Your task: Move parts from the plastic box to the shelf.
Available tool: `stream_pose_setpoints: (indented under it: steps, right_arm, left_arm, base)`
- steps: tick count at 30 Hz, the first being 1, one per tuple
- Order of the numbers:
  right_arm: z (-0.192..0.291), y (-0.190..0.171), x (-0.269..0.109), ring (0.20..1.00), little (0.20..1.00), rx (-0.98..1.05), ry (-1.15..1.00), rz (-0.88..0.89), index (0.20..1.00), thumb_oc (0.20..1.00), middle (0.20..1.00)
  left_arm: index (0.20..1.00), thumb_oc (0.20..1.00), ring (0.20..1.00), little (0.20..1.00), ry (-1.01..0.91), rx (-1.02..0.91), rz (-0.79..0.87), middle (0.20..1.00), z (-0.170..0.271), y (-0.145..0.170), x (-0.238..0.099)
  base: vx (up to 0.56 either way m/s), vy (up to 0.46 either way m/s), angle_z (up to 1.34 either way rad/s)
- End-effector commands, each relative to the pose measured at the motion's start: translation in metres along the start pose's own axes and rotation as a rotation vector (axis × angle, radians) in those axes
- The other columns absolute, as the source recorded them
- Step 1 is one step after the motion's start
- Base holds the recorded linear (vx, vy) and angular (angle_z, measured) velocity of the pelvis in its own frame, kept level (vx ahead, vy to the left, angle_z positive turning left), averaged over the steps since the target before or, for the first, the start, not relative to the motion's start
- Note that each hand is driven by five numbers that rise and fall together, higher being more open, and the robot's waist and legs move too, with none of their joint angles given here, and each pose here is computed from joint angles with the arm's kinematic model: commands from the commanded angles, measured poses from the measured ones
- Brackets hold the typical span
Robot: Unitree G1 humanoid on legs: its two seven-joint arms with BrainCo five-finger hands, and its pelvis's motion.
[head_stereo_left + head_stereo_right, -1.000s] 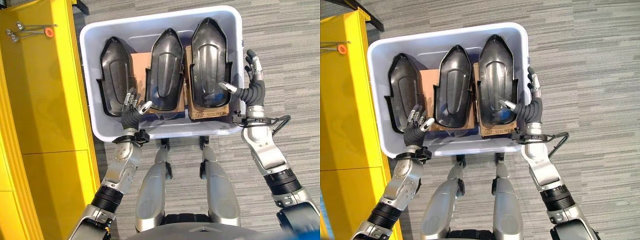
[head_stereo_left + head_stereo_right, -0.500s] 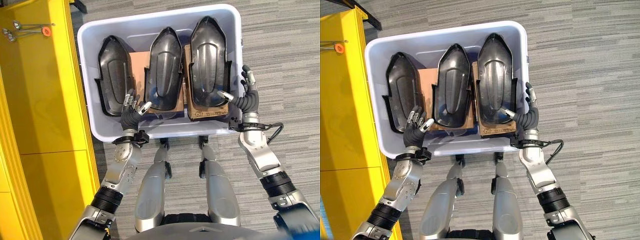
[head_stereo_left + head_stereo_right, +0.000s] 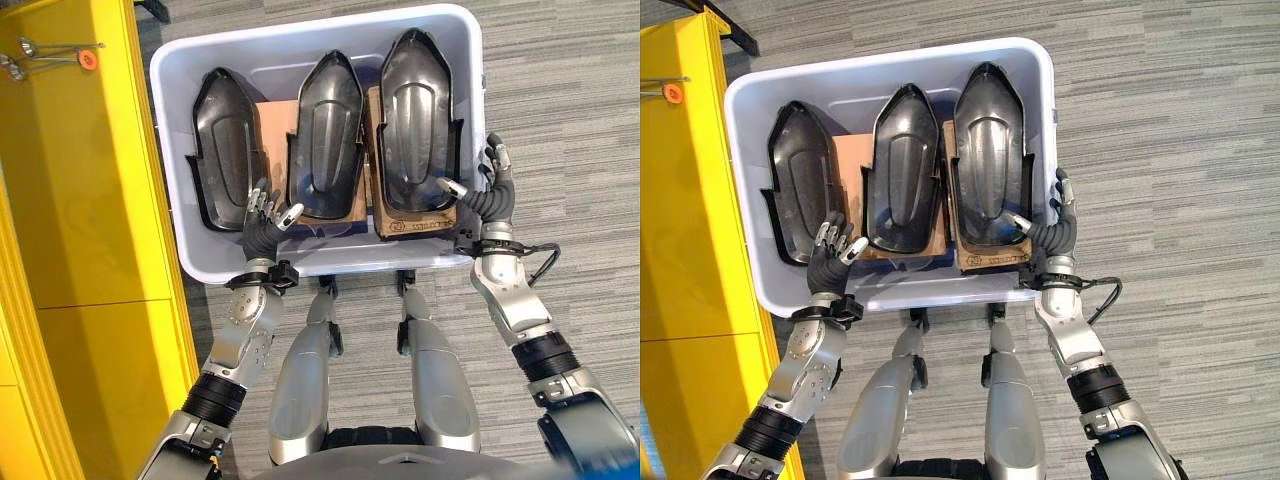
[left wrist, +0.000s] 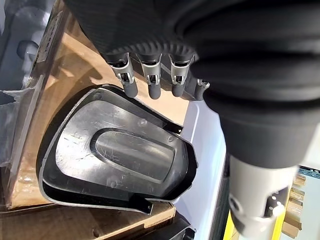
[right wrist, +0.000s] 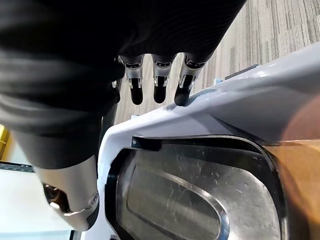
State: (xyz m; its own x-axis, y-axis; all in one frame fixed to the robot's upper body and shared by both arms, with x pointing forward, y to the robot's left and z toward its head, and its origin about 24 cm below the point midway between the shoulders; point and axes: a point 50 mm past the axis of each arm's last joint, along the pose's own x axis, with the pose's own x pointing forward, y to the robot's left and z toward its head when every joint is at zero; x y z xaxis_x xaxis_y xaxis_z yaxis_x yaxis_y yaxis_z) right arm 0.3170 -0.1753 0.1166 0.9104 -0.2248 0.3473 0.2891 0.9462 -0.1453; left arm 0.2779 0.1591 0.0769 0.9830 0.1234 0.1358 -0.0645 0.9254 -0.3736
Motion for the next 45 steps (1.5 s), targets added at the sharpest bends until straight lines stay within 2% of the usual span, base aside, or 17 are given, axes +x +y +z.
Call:
stream_pose_setpoints:
  steps: [1, 12, 24, 45]
  right_arm:
    - [-0.007, 0.009, 0.005, 1.000, 1.000, 0.027, 0.056, 0.012, 1.000, 1.000, 1.000]
    - [-0.007, 0.016, 0.010, 1.000, 1.000, -0.006, 0.063, 0.045, 1.000, 1.000, 1.000]
    - [0.043, 0.022, 0.002, 1.000, 1.000, 0.042, -0.188, 0.120, 1.000, 1.000, 1.000]
    - [0.013, 0.038, 0.018, 1.000, 1.000, -0.079, -0.030, 0.155, 1.000, 1.000, 1.000]
  left_arm:
    - [1.000, 1.000, 1.000, 1.000, -0.101, 0.020, -0.019, 1.000, 0.017, -0.001, -0.002]
    - [1.000, 1.000, 1.000, 1.000, -0.101, 0.008, -0.030, 1.000, 0.017, -0.002, -0.002]
    - [1.000, 1.000, 1.000, 1.000, -0.123, 0.030, -0.026, 1.000, 0.022, -0.002, -0.003]
    - [1.000, 1.000, 1.000, 1.000, -0.097, -0.007, -0.029, 1.000, 0.016, -0.005, -0.001]
  base:
    - [0.00, 0.000, 0.00]
    - [0.00, 0.000, 0.00]
    - [0.00, 0.000, 0.00]
    - [0.00, 0.000, 0.00]
